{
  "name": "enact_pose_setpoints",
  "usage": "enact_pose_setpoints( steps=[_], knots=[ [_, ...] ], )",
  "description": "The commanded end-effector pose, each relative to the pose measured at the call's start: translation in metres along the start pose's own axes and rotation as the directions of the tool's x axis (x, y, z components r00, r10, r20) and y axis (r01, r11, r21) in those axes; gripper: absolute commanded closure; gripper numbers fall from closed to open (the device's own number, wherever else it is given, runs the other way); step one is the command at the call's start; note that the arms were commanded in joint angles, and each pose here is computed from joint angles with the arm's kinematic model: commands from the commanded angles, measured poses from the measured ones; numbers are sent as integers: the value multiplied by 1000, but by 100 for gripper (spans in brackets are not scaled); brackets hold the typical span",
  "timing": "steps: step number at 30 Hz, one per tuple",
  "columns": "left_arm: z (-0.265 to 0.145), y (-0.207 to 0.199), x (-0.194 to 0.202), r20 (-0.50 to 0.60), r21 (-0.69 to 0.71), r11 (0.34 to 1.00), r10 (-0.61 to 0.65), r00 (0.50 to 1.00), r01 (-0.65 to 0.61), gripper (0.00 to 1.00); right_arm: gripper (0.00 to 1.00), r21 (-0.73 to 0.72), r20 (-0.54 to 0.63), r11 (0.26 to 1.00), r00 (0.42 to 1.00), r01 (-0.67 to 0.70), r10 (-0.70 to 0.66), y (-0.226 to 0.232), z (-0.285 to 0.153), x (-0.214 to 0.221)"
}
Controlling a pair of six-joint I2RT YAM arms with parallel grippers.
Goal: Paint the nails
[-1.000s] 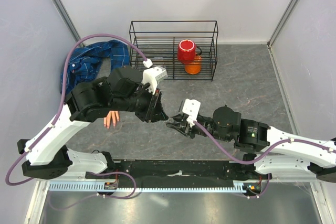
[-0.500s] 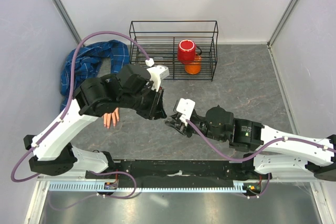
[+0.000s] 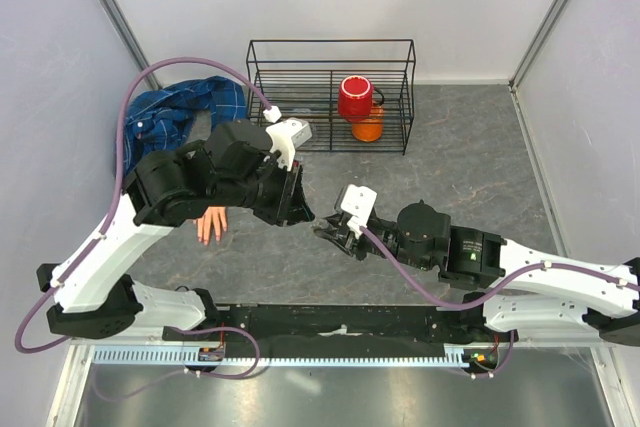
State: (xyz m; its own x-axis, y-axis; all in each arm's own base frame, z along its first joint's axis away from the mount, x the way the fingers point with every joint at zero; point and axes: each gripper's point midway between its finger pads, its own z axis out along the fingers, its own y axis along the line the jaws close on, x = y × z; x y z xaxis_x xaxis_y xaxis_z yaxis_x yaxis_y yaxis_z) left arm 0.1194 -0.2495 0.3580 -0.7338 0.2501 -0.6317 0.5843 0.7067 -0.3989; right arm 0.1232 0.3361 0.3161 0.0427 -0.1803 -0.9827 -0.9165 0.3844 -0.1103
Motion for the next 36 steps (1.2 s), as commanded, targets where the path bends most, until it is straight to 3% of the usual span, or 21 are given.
enact_pose_setpoints(
  steps=[1,36],
  knots=[
    [-16,1,-9,62,-2,1000,-23,998,23,98,100,13,88,1000,996,-26,25,-4,-6,-22],
    [-24,-4,-19,101,37,999,-9,995,5,98,100,-17,78,1000,997,-25,26,2,-2,-19]
  ],
)
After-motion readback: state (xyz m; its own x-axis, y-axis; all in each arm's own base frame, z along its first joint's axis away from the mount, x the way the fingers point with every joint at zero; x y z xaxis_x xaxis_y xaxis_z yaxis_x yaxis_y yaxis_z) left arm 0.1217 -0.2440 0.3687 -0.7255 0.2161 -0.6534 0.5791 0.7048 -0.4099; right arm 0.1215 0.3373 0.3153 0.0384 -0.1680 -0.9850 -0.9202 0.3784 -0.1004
